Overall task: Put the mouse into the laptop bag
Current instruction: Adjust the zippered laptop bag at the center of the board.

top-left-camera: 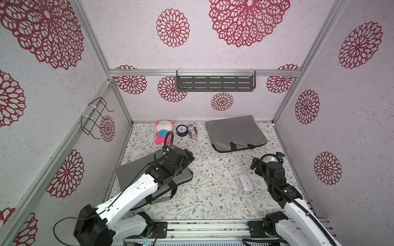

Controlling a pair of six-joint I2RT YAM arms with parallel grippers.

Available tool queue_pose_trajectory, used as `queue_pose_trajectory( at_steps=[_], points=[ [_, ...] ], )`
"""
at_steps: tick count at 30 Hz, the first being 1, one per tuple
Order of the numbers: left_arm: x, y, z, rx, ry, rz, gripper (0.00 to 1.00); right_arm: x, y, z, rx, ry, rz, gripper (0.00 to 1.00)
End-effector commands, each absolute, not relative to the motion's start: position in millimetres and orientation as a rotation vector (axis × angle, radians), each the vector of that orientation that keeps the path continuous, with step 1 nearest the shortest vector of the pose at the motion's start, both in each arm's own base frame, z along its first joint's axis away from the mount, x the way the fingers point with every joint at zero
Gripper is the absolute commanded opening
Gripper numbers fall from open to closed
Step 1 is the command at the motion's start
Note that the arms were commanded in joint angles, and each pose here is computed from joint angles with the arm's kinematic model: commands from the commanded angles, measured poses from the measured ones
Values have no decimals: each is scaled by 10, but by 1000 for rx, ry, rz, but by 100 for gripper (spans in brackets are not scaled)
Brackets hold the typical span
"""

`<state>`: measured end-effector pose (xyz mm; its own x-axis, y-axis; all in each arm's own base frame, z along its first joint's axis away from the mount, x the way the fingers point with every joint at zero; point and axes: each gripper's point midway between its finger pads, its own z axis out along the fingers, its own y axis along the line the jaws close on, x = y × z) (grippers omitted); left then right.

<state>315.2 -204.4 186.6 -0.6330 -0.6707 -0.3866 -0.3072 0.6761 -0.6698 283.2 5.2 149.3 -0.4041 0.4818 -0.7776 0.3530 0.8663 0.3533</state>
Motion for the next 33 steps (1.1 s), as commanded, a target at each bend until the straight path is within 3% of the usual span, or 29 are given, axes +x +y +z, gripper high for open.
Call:
queue_pose_trajectory(
  at_steps=[1, 9, 16, 26, 31, 33],
  points=[
    [3561, -2429, 2112, -602, 2214, -864, 98, 2841, -122, 1235, 657, 2070, 148, 99],
    [4228, -2968, 1851, -560, 2264, -895, 98, 2815, -430, 916, 805, 2007, 62, 99],
    [4617, -3378, 1144, -595, 2451, -845, 99, 2815, -423, 915, 800, 1998, 70, 99],
    [4816, -3669, 548, -647, 2541, -852, 99, 2846, -392, 867, 792, 2028, 77, 99],
    [4855, -3870, 376, -635, 2562, -900, 93, 2864, -368, 858, 782, 2036, 87, 99],
    [4840, -3985, 320, -628, 2570, -932, 86, 2860, -369, 850, 783, 2038, 86, 99]
  ],
)
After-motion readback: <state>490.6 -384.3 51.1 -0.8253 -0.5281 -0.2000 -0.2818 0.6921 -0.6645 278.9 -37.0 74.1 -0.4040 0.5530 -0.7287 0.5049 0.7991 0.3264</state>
